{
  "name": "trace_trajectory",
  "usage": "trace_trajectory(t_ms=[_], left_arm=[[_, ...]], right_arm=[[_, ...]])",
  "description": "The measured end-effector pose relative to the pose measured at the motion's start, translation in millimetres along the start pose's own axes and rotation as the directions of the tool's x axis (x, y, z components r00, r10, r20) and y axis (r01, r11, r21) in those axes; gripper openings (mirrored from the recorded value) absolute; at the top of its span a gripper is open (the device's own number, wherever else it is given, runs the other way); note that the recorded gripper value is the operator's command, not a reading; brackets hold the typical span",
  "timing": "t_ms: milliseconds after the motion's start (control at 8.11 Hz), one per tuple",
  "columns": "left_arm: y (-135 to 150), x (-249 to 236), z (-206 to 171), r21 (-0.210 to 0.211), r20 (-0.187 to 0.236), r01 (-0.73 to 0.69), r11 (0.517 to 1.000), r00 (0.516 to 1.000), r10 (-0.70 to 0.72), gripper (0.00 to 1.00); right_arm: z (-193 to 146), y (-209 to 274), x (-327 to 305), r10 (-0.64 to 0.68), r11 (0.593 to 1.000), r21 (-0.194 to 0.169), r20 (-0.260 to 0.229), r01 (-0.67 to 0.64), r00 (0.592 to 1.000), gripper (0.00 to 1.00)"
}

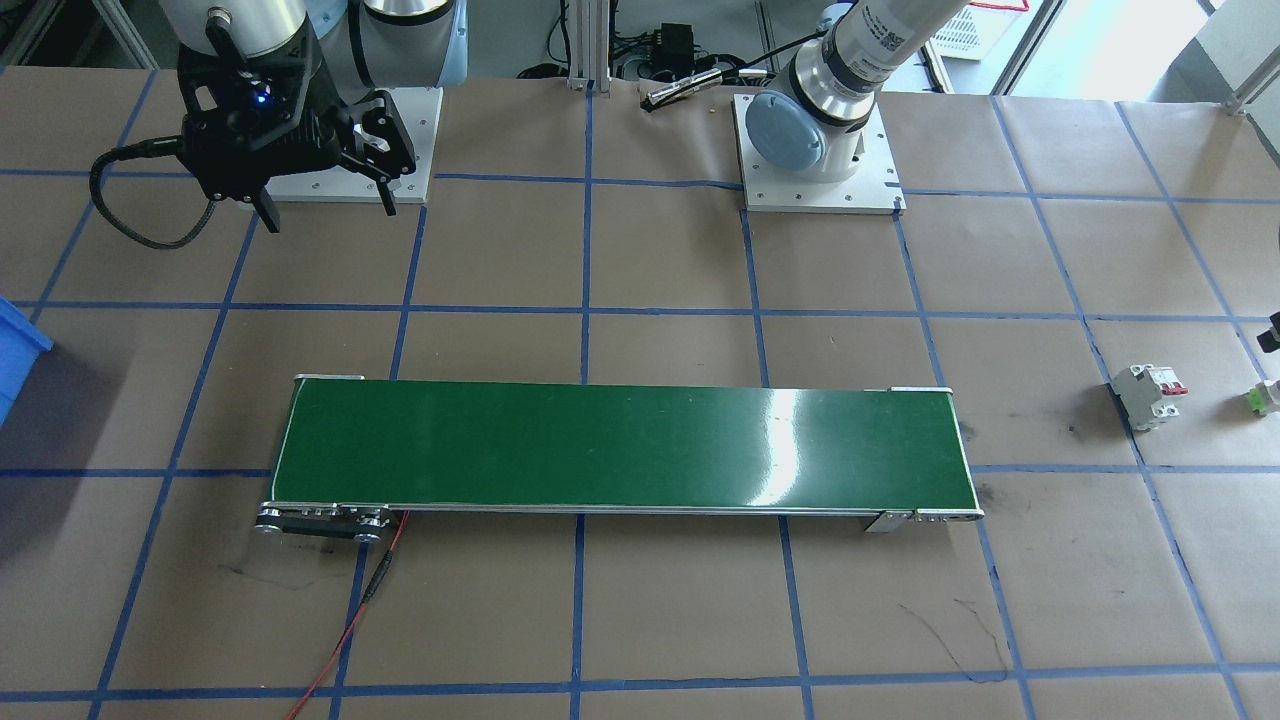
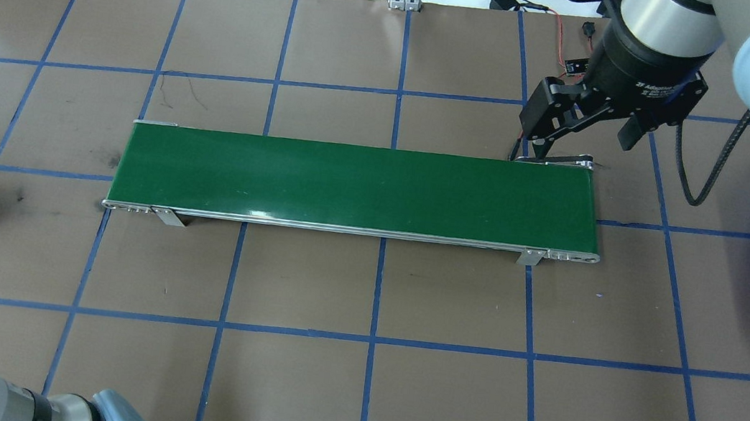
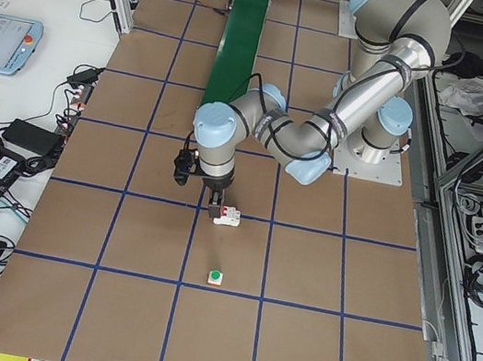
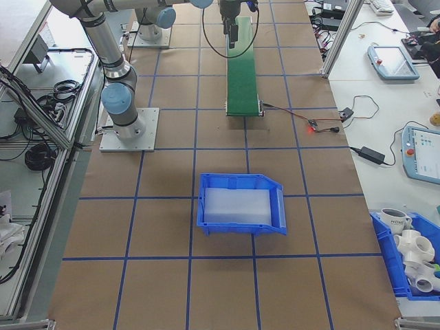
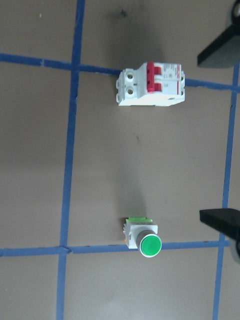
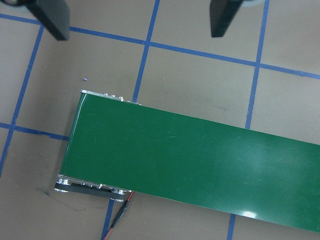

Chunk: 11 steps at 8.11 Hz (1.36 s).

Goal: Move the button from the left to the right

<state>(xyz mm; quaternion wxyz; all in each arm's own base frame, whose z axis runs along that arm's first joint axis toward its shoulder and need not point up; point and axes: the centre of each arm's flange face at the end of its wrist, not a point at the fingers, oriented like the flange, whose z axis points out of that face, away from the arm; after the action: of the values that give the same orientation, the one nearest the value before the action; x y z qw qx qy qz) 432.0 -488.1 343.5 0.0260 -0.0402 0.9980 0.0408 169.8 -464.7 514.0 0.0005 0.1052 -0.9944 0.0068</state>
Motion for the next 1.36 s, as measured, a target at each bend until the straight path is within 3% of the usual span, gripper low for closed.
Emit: trace_trajectory(t_ms=[370,740,1110,1356], left_arm=[[-5,-62,54,0.033,0.053,-0.023,0.999,0.998,0.021,1.00],[-4,-101,112,0.006,0.016,-0.028,1.000,0.999,0.028,1.00],[-4,-107,136,-0.011,-0.010,-0.087,0.996,0.996,0.087,0.98],[-4,-106,146,-0.018,-0.023,-0.111,0.994,0.994,0.110,0.90]], right_arm=[[0,-1,0,0.000,1.000,0.005,0.000,0.000,1.000,1.00],[-1,-1,1,0.001,1.000,0.008,-0.002,-0.001,1.000,1.00],[-1,0,1,0.000,1.000,0.009,-0.002,0.000,1.000,1.00],[-1,0,1,-0.001,1.000,0.007,-0.004,0.001,1.000,1.00]])
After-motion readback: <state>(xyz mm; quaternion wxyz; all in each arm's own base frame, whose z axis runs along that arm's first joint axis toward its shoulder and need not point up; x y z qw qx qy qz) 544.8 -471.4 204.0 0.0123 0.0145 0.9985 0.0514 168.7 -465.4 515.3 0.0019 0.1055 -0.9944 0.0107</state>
